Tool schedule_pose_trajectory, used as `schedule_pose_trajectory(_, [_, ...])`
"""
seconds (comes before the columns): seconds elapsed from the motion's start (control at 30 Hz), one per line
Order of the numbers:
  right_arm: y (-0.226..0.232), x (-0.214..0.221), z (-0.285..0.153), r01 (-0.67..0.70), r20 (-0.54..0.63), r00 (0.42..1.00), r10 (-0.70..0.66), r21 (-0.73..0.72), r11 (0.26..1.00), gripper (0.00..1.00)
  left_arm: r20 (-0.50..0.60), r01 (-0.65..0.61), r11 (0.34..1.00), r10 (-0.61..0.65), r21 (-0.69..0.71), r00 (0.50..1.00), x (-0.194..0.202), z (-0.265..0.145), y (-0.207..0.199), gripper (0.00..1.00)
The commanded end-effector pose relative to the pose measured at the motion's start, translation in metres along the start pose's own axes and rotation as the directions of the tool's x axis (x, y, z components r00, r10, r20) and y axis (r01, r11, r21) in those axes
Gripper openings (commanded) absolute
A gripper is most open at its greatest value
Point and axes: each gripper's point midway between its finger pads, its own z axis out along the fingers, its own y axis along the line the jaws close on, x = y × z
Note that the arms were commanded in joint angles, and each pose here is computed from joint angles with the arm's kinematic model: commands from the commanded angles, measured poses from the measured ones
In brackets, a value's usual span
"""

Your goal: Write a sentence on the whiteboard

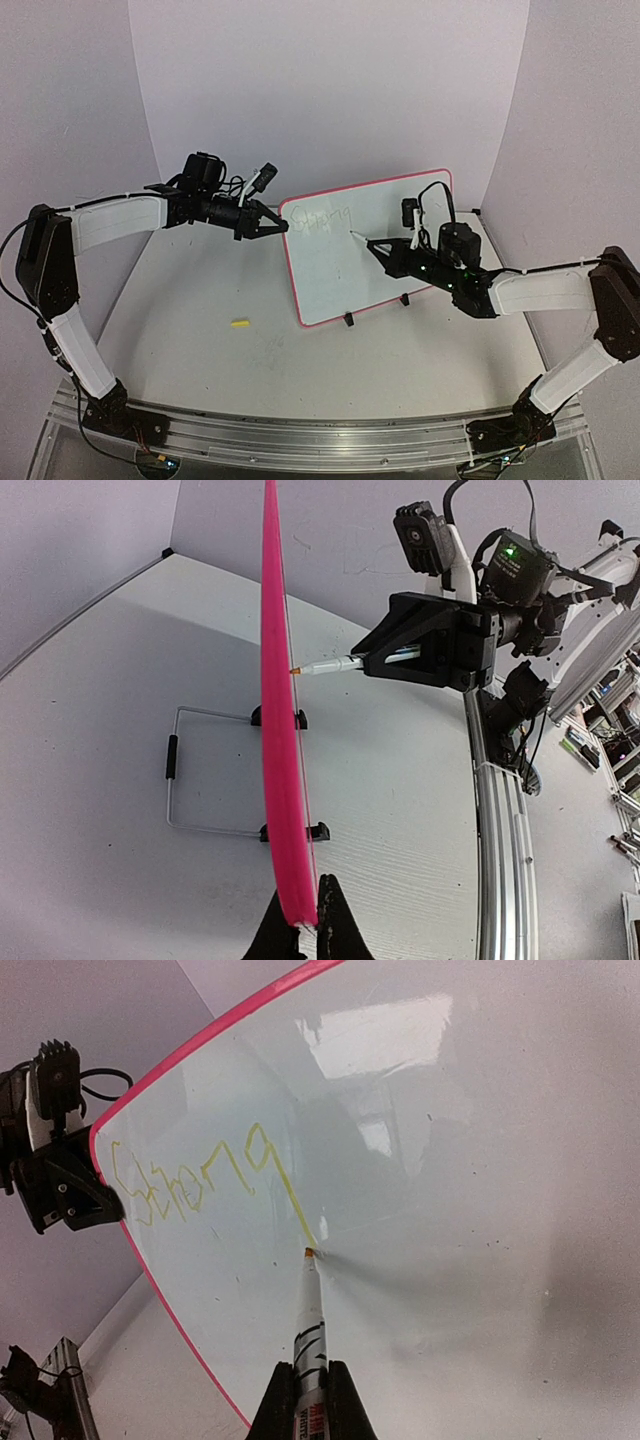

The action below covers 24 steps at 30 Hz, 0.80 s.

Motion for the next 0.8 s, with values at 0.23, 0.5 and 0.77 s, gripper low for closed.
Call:
schedule_pose_trajectory(0.23, [0.018,-0.022,0.009,0.015,0.057,0.998,-0.013,-0.050,0.999,0.00,-0.031,-0.029,0.999,0.029,-0.017,0.999,0.003,0.000,-0.004,0.00])
schedule_pose_trajectory(0.5, [0.040,-0.054,-0.019,0.008,0.178,0.984,0.014,-0.121,0.993,0.00,-0.031,-0.034,0.999,0.033,-0.023,0.999,0.002,0.000,-0.003,0.00])
schedule_pose_trajectory(0.77, [0.047,-0.063,-0.044,0.028,0.199,0.980,-0.003,-0.124,0.992,0.00,-0.031,-0.034,0.999,0.033,-0.021,0.999,0.002,-0.001,-0.004,0.00])
